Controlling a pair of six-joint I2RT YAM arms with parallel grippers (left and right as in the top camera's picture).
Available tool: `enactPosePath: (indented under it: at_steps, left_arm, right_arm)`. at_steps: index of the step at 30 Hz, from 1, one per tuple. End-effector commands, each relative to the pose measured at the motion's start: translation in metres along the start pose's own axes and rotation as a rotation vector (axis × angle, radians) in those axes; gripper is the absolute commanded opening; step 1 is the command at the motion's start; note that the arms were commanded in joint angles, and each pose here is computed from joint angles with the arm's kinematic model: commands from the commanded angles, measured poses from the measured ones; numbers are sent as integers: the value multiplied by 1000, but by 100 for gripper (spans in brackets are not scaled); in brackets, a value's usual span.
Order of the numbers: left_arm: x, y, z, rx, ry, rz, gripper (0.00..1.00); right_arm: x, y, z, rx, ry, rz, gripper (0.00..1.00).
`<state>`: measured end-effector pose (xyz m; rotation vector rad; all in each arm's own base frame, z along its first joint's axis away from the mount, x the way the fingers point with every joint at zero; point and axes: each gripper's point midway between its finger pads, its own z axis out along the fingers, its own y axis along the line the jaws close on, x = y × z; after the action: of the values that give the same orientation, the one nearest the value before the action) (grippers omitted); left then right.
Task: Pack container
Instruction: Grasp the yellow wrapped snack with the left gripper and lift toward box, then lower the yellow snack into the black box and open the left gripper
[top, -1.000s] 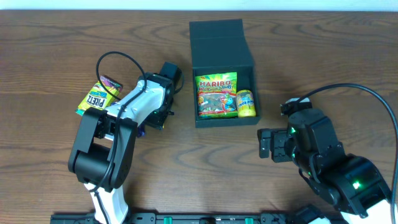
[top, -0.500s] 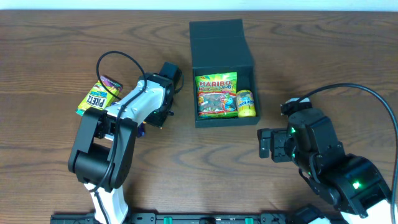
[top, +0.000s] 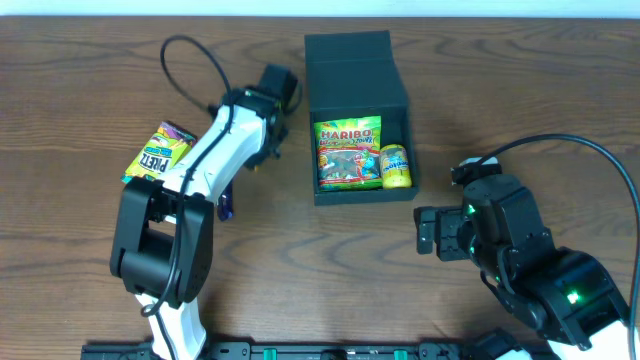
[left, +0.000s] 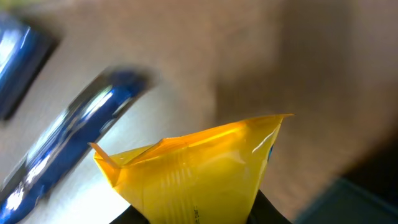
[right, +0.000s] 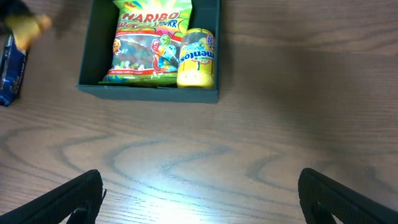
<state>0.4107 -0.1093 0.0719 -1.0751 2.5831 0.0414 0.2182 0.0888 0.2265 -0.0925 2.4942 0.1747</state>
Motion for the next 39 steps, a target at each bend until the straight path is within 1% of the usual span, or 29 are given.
enactPosePath:
  at_steps: [1, 5, 7, 10, 12, 14, 18, 22, 25, 32, 34, 37, 39]
  left_arm:
    - [-24, -30, -23, 67, -93, 260, 14]
    - [-30, -62, -44, 174, -126, 335, 13]
    - [-27, -79, -52, 251, -114, 335, 11]
    - [-15, -104, -60, 381, -69, 351, 6]
    - [-13, -115, -63, 425, -73, 357, 6]
    - [-10, -125, -67, 464, -89, 414, 6]
    - [-1, -137, -74, 508, -111, 519, 5]
    - [15, -149, -78, 569, -91, 602, 6]
    - [28, -154, -73, 579, -68, 636, 5]
    - [73, -175, -66, 586, -24, 828, 6]
    - [86, -179, -62, 586, 4, 864, 6]
    - [100, -181, -61, 630, 51, 915, 6]
    - [106, -182, -60, 636, 53, 946, 6]
  right_arm:
    - [-3, -2, -3, 4, -11, -7, 99]
    - [-3, -2, -3, 4, -11, -8, 99]
    - [-3, -2, -3, 4, -11, -7, 99]
    - [-3, -2, -3, 4, -11, -7, 99]
    - [-3, -2, -3, 4, -11, -7, 99]
    - [-3, -2, -3, 4, -11, -7, 99]
    - [-3, -2, -3, 4, -11, -7, 99]
    - [-3, -2, -3, 4, -11, -7, 99]
    - [-3, -2, -3, 4, -11, -7, 99]
    - [-3, -2, -3, 4, -11, -7, 99]
    - [-3, -2, -3, 4, -11, -7, 99]
    - [-3, -2, -3, 4, -11, -7, 99]
    - [-3, -2, -3, 4, -12, -7, 99]
